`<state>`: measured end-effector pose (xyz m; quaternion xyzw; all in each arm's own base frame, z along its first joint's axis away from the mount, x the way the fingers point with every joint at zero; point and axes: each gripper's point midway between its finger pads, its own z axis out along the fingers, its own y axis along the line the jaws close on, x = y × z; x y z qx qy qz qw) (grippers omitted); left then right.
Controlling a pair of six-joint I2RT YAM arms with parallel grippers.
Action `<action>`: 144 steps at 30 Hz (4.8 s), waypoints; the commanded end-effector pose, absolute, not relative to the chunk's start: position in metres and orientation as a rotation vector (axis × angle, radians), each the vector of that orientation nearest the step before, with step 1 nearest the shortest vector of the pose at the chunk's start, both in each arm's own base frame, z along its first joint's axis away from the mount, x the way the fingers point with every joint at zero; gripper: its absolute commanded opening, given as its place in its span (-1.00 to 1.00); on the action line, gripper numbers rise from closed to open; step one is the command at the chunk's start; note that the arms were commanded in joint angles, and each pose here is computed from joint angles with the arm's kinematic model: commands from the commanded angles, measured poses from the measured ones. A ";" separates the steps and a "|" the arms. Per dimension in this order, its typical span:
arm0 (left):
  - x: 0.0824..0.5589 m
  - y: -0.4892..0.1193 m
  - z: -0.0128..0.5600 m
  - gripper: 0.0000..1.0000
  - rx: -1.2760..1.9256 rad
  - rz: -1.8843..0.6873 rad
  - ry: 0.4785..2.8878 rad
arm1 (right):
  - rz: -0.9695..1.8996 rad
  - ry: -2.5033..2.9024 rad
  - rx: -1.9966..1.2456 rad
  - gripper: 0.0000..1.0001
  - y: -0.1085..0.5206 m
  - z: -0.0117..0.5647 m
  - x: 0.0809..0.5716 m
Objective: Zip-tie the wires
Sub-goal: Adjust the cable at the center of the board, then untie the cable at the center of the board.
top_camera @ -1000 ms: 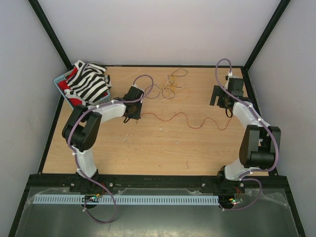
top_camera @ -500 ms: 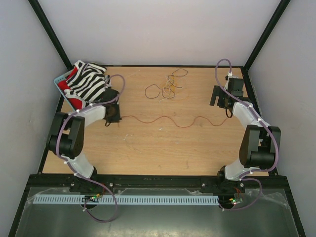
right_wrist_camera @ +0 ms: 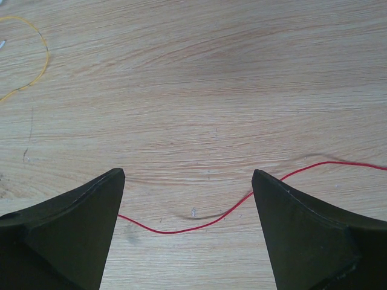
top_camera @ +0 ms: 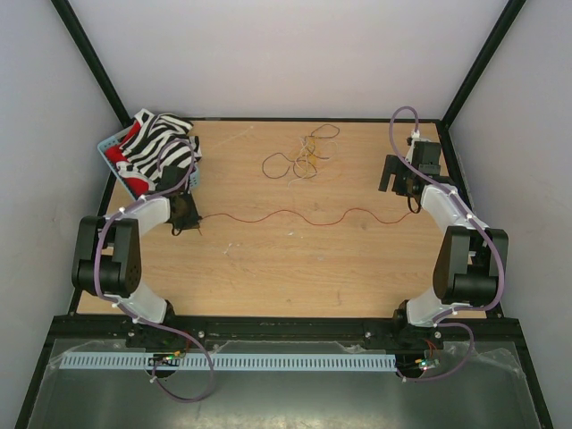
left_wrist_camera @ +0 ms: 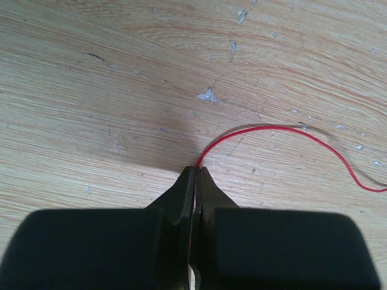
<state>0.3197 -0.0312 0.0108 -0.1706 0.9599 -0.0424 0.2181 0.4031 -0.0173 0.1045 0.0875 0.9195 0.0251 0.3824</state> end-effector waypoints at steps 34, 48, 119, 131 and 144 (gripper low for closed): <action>0.343 -0.114 0.071 0.20 -0.152 -0.511 2.559 | 0.299 2.256 0.197 0.99 0.033 0.121 0.444; 0.333 -0.123 0.207 0.68 0.041 -0.617 2.134 | 0.353 2.311 0.140 0.90 0.094 0.069 0.524; 0.463 -0.287 0.320 0.97 0.450 -1.052 1.664 | 0.728 1.322 -0.207 -1.00 0.180 0.545 0.503; 0.499 -0.385 0.248 0.97 0.527 -0.929 1.636 | 0.717 1.323 -0.144 -1.00 0.168 0.557 0.481; 0.539 -0.408 0.200 0.59 0.490 -0.812 1.664 | 0.706 1.248 -0.101 -1.00 0.149 0.594 0.421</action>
